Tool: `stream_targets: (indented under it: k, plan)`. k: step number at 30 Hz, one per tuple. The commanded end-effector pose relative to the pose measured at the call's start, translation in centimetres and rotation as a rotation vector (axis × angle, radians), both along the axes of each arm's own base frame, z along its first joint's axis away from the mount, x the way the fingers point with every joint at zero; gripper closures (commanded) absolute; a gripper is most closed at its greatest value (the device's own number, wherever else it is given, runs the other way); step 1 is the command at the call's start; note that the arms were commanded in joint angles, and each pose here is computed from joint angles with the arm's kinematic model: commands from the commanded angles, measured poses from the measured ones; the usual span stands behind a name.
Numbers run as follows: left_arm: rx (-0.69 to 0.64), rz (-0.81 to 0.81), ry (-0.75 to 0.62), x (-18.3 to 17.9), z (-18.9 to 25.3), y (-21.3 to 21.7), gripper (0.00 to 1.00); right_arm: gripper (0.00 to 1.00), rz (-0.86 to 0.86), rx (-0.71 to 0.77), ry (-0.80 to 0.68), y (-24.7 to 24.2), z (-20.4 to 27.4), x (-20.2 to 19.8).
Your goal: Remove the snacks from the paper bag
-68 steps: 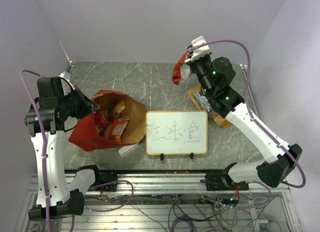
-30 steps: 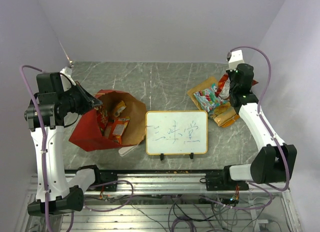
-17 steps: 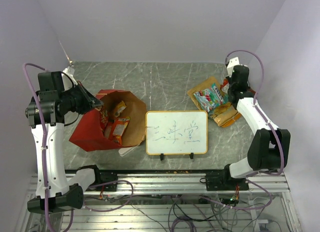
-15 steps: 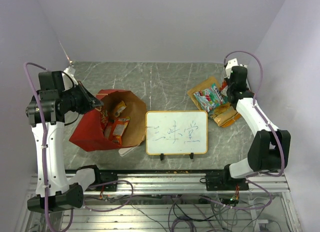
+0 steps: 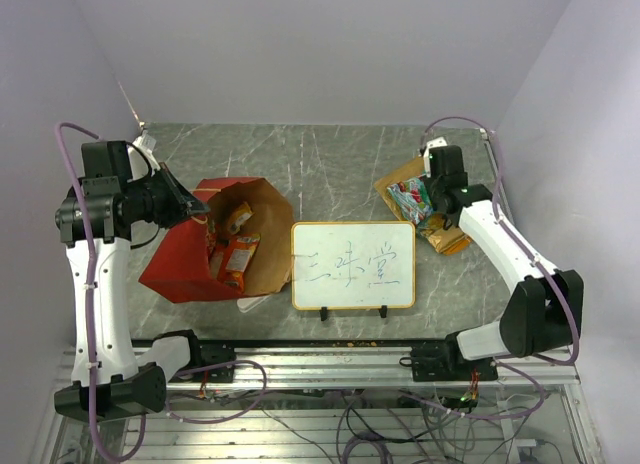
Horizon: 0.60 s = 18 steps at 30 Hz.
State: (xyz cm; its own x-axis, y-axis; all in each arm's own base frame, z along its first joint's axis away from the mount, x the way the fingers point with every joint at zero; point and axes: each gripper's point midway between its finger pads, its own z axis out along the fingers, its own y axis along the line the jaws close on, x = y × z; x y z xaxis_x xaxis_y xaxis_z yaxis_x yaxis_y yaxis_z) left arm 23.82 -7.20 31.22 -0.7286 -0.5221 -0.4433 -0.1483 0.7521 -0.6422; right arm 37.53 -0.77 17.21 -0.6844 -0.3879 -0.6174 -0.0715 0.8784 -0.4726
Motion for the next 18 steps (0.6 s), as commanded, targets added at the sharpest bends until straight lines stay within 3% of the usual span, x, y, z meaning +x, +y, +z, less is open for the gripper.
stream_targets:
  k: [1, 13, 18]
  plan:
    - [0.017, -0.026, -0.011, 0.1, 0.3, -0.1, 0.93, 1.00, -0.030, 0.129, 0.058, 2.7, -1.3, -2.4]
    - [0.015, -0.006, -0.039, 0.8, 0.9, 0.1, 0.93, 1.00, -0.046, 0.371, 0.195, 6.4, -7.4, -5.0]
    - [0.032, -0.004, -0.053, 0.6, 1.5, 0.3, 0.93, 1.00, -0.045, 0.396, 0.152, 6.5, -9.0, -4.9]
